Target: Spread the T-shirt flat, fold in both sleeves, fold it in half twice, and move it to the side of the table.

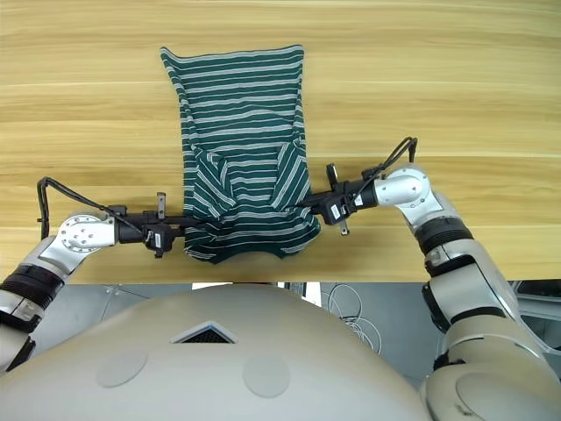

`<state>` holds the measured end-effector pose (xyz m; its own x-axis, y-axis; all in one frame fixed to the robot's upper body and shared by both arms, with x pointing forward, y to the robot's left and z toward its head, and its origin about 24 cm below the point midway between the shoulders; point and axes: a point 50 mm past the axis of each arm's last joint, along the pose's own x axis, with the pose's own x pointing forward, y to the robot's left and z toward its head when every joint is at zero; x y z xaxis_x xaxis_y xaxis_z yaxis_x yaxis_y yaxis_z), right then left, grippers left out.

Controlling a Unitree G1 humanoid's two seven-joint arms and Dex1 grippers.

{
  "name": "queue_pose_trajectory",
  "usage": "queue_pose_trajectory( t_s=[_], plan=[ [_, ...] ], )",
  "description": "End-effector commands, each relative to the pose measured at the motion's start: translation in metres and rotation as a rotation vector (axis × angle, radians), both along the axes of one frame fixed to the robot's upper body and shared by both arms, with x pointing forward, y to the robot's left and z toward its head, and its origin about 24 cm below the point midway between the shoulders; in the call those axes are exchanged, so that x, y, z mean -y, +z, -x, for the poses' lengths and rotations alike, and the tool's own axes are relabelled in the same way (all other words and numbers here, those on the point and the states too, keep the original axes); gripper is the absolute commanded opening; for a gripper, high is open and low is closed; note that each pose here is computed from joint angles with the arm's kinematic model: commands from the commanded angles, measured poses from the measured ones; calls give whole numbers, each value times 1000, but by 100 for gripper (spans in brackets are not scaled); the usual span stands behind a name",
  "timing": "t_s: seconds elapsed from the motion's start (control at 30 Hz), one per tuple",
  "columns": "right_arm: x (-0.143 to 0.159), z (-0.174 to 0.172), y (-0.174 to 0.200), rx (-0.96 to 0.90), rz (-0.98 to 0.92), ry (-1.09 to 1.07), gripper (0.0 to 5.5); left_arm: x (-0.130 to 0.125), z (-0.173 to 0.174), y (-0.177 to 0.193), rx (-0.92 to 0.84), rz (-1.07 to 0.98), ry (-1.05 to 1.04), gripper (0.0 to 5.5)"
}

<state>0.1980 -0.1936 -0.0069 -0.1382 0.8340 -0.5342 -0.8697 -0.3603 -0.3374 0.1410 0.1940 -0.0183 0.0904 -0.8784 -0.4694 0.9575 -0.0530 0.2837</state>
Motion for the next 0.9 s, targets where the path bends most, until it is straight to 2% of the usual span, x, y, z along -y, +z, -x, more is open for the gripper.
queue_pose_trajectory(
  t_s=[0.03, 0.2, 0.27, 0.33, 0.4, 0.5, 0.6, 0.7, 0.8, 0.9],
  plan=[
    [14, 12, 11, -146, -19, 10, 3, -21, 17, 19, -176, 49, 77, 0],
    [37, 25, 45, -475, -122, -54, 3, -25, 39, 72, -381, 321, 237, 0],
    [41, 32, 49, -564, -123, -67, 3, -20, 53, 71, -480, 354, 262, 0],
    [37, 26, 52, -627, -135, -82, 3, -13, 46, 60, -549, 347, 261, 0],
    [30, 10, 59, -683, -125, -78, 3, -6, 23, 52, -587, 345, 238, 0],
    [23, -27, 77, -707, -96, -103, 3, -4, -27, 62, -597, 365, 218, 0],
    [18, -80, 88, -697, -101, -230, 3, -12, -93, 76, -575, 390, 274, 0],
    [13, -115, 91, -681, -105, -349, 3, -12, -142, 78, -542, 385, 355, 0],
    [14, -130, 85, -668, -56, -455, 3, -14, -163, 64, -529, 343, 458, 0],
    [7, -133, 66, -631, -36, -580, 3, -15, -164, 36, -544, 270, 550, 0]
  ],
)
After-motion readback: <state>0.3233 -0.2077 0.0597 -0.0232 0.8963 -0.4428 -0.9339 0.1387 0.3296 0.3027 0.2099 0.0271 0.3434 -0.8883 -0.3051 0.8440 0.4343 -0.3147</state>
